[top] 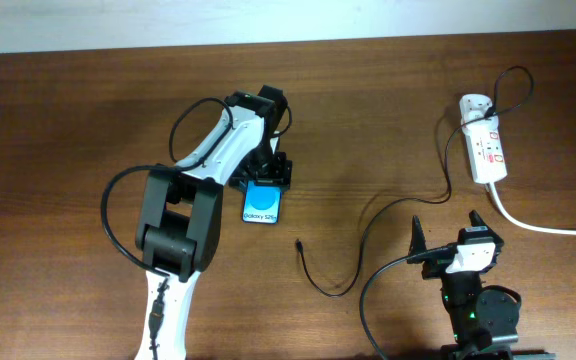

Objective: Plug charger to phone and switch on socket
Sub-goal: 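Lower the left gripper and close it on the phone's top edge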

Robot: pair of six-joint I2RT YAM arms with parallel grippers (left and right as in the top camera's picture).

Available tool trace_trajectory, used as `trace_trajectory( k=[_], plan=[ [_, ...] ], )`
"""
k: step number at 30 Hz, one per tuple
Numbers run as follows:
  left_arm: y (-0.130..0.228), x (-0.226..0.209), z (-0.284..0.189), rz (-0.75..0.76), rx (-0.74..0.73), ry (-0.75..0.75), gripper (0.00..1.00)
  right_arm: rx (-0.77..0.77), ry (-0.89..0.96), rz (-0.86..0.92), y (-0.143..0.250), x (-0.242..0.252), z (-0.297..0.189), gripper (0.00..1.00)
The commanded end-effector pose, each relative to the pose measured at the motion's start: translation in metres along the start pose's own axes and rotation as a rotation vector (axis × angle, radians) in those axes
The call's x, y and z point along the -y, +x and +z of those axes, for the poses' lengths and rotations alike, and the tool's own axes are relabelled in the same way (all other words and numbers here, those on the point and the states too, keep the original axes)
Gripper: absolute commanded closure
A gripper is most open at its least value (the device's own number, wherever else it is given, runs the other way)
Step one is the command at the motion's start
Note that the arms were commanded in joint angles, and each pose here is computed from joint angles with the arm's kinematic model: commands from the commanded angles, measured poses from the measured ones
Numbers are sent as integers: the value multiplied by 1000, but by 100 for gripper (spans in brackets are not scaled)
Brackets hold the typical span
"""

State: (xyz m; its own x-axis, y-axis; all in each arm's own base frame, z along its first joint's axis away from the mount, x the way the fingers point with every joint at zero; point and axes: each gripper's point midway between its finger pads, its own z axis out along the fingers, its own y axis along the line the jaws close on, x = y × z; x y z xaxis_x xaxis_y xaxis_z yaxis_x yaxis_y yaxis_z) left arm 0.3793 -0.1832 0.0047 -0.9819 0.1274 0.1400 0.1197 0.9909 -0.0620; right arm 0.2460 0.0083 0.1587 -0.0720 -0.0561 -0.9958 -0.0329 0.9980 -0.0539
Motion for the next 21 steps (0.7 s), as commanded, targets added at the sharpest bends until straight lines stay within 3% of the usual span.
trace_trajectory(
  k=[1,14,21],
  plan=[
    [5,11,-2,15,-35,56,20,-6,2,1,3,1,0,2],
    [15,28,-21,-69,-136,343,21,-6,2,1,3,1,0,1],
    [2,18,-26,-83,-96,372,21,-6,2,1,3,1,0,2]
  ],
)
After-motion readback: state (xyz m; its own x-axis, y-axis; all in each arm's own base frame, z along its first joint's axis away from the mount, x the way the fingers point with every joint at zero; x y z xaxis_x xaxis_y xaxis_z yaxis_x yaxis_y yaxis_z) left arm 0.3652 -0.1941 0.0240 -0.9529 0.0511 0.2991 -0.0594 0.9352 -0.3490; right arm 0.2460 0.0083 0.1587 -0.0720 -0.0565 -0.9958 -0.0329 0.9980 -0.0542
